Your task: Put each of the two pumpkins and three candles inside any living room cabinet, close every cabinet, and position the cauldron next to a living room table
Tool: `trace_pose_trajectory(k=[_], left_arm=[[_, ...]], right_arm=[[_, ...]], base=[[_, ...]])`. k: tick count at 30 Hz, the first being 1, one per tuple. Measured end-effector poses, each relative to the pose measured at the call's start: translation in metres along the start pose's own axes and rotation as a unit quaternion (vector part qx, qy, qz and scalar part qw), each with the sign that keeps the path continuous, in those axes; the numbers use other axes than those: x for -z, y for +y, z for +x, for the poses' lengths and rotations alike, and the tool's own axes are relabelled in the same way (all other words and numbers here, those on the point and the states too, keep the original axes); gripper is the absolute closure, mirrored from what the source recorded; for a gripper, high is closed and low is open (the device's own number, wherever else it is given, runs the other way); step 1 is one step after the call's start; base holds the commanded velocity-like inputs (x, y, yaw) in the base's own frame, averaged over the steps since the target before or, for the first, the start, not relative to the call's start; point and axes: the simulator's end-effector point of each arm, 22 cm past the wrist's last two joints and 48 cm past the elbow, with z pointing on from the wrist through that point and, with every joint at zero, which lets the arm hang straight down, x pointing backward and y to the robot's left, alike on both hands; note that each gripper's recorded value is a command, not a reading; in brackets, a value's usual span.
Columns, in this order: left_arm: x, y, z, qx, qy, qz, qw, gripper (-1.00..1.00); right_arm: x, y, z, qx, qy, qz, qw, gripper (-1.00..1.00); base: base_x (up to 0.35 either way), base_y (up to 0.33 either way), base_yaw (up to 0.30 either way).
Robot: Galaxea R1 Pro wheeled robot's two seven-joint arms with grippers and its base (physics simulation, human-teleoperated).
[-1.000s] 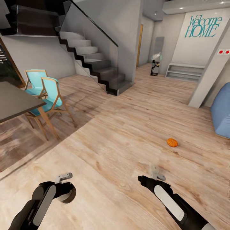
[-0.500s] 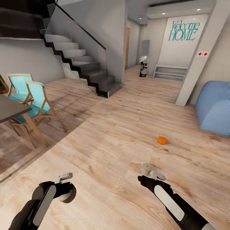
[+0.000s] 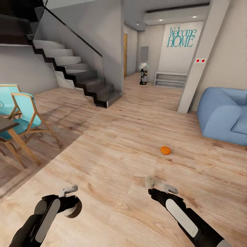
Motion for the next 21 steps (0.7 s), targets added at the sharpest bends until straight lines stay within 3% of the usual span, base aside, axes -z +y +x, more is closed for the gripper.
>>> trace_pose_trajectory(k=[8, 21], left_arm=[[0.004, 0.0, -0.004, 0.0, -0.006, 0.001, 1.0, 1.0], [0.011, -0.001, -0.01, 0.001, -0.014, 0.003, 0.9999, 1.0]], right_arm=[[0.004, 0.002, -0.005, 0.0, -0.006, -0.002, 1.0, -1.0], [0.008, 0.002, -0.009, 0.001, -0.012, -0.002, 0.9999, -1.0]], base=[[0.267, 0.154, -0.089], [0.32, 0.104, 0.01]])
